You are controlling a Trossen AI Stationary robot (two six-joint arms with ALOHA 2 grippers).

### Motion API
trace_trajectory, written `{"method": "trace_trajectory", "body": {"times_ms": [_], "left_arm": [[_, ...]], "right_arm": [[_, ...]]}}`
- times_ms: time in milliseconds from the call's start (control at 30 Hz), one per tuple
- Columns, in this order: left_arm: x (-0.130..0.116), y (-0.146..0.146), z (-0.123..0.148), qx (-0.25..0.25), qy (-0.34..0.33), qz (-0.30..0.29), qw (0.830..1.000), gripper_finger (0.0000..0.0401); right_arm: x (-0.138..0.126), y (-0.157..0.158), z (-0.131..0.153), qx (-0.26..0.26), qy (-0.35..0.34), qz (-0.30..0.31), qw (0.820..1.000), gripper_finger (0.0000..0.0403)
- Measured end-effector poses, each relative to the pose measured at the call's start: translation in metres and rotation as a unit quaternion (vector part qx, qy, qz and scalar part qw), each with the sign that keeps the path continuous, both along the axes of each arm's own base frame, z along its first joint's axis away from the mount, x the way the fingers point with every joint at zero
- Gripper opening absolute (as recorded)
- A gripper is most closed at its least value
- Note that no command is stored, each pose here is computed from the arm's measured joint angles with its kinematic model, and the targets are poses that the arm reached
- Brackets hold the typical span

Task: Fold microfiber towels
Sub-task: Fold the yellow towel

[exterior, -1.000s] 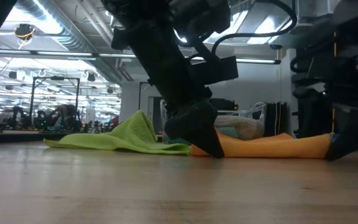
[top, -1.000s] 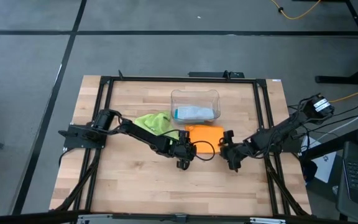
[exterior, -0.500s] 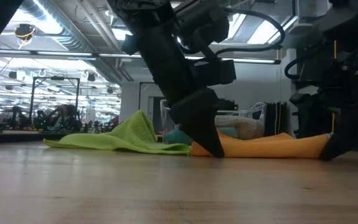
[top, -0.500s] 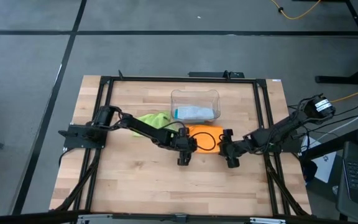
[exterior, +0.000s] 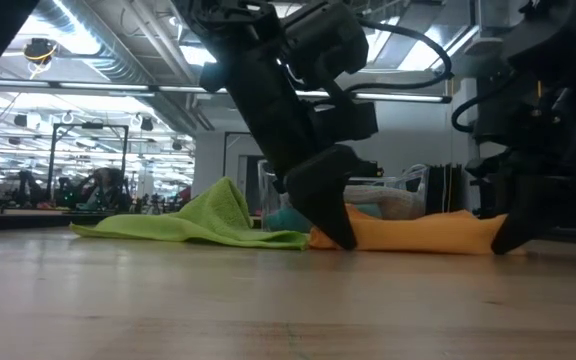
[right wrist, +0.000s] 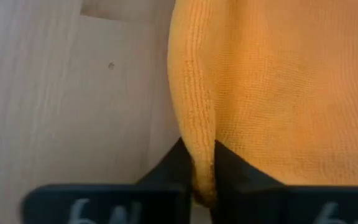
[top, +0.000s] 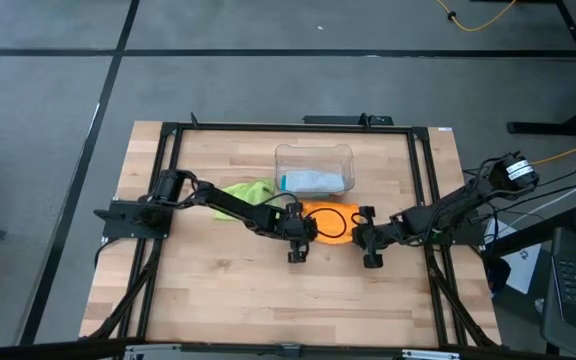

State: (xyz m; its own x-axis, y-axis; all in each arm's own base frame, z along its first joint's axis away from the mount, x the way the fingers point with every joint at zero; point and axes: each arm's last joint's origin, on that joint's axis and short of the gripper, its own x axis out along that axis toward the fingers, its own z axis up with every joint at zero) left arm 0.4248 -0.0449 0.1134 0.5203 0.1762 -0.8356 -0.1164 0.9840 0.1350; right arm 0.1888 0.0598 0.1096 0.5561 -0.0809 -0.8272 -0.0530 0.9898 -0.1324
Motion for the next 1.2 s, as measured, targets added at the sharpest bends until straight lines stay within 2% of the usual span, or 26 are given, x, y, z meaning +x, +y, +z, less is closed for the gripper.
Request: {"method": "trace_trajectory", "body": {"times_ms": [67, 167, 400, 533, 633, 733, 800, 967, 1200], "left_arm": [[-0.001, -0.003, 0.000, -0.003, -0.002, 0.006, 1.000, 0.0008], [-0.001, -0.008, 0.000, -0.020, -0.003, 0.008, 1.000, 0.0005], [-0.009, -0.034, 0.019, -0.087, -0.012, -0.015, 0.996, 0.0001], [-0.014, -0.047, 0.034, -0.166, -0.012, -0.027, 0.986, 0.0001], [-0.016, -0.057, 0.040, -0.242, -0.003, -0.038, 0.970, 0.0001], [-0.016, -0.064, 0.042, -0.297, 0.008, -0.046, 0.954, 0.0000], [-0.016, -0.065, 0.043, -0.318, 0.010, -0.052, 0.946, 0.0000], [-0.014, -0.061, 0.045, -0.329, 0.006, -0.054, 0.943, 0.0000], [-0.011, -0.044, 0.052, -0.340, -0.004, -0.045, 0.939, 0.0000]], "right_arm": [[0.000, 0.000, 0.000, 0.006, -0.001, -0.003, 1.000, 0.0011], [0.002, 0.001, 0.001, 0.026, -0.005, -0.021, 0.999, 0.0015], [0.013, 0.019, 0.017, 0.117, -0.008, 0.002, 0.993, 0.0007], [0.020, 0.031, 0.029, 0.193, -0.005, -0.001, 0.981, 0.0009], [0.024, 0.041, 0.039, 0.262, 0.005, -0.011, 0.965, 0.0009], [0.027, 0.049, 0.048, 0.302, 0.010, -0.004, 0.953, 0.0009], [0.028, 0.053, 0.052, 0.315, 0.012, 0.011, 0.949, 0.0009], [0.029, 0.057, 0.055, 0.320, 0.015, 0.022, 0.947, 0.0009], [0.025, 0.053, 0.051, 0.291, 0.032, 0.000, 0.956, 0.0009]]}}
